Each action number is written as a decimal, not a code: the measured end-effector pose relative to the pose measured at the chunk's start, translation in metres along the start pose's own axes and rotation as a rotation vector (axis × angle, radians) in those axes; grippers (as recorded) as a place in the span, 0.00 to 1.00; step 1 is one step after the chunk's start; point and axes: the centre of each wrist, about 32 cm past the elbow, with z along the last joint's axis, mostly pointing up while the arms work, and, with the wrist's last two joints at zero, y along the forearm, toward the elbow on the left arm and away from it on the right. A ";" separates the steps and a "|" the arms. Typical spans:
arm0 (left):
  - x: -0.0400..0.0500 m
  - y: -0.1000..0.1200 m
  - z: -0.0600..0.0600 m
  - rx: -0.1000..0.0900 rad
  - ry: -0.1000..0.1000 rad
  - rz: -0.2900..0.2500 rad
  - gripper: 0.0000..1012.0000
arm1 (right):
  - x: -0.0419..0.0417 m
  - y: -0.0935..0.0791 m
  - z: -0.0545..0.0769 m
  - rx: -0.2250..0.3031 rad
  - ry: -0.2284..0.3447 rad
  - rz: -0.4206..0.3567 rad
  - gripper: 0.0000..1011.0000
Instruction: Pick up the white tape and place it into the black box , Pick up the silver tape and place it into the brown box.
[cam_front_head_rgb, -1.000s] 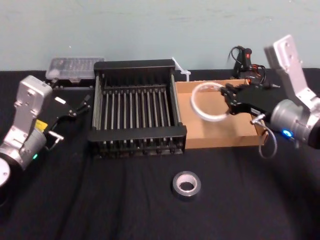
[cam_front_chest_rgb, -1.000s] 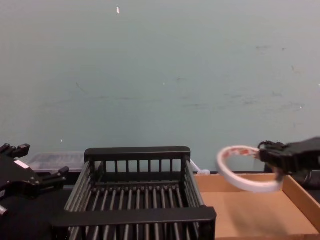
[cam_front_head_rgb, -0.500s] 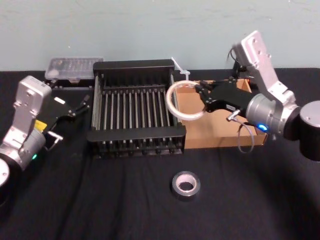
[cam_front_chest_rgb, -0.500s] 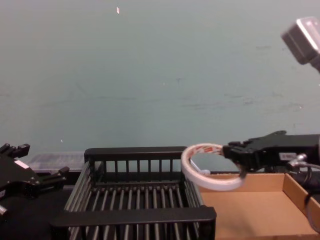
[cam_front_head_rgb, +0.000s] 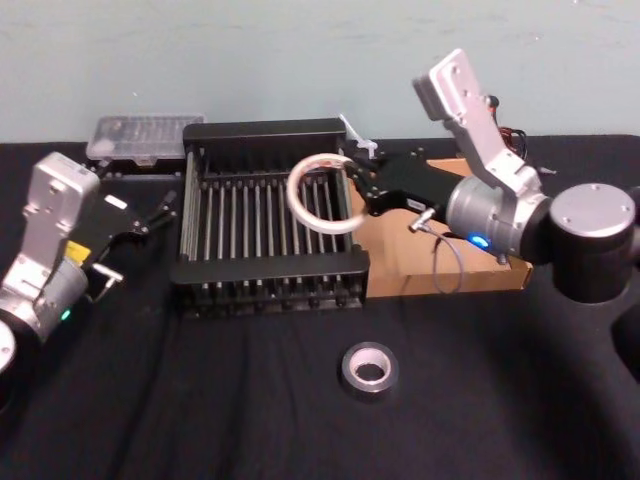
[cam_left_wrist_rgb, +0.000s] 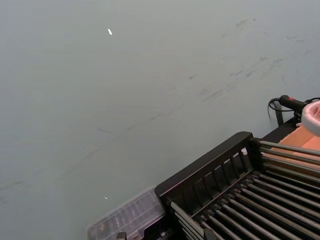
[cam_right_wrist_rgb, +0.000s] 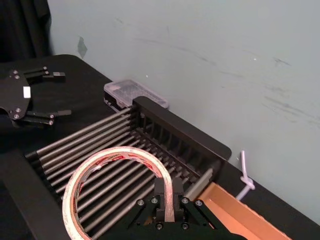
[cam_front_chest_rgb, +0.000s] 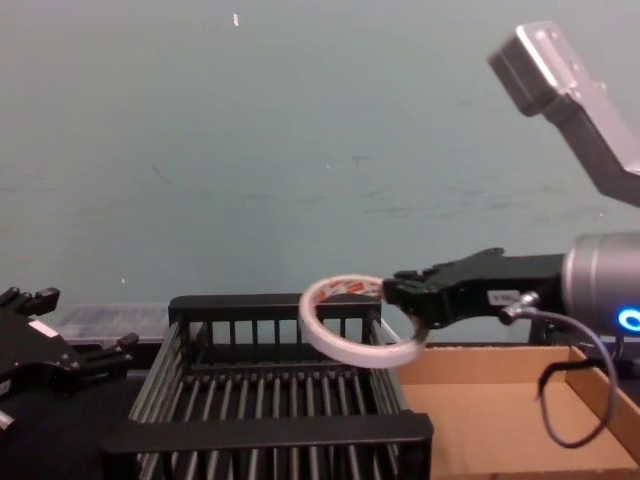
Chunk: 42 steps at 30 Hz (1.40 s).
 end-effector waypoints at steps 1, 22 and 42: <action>0.0000 0.000 0.000 0.000 0.000 0.000 0.99 | 0.0000 0.000 0.000 0.000 0.000 0.000 0.09; 0.0000 0.000 0.000 0.000 0.000 0.000 0.99 | -0.0028 0.009 0.003 0.008 -0.004 0.007 0.12; 0.0000 0.000 0.000 0.000 0.000 0.000 0.99 | -0.0026 0.008 0.002 0.007 -0.002 0.006 0.73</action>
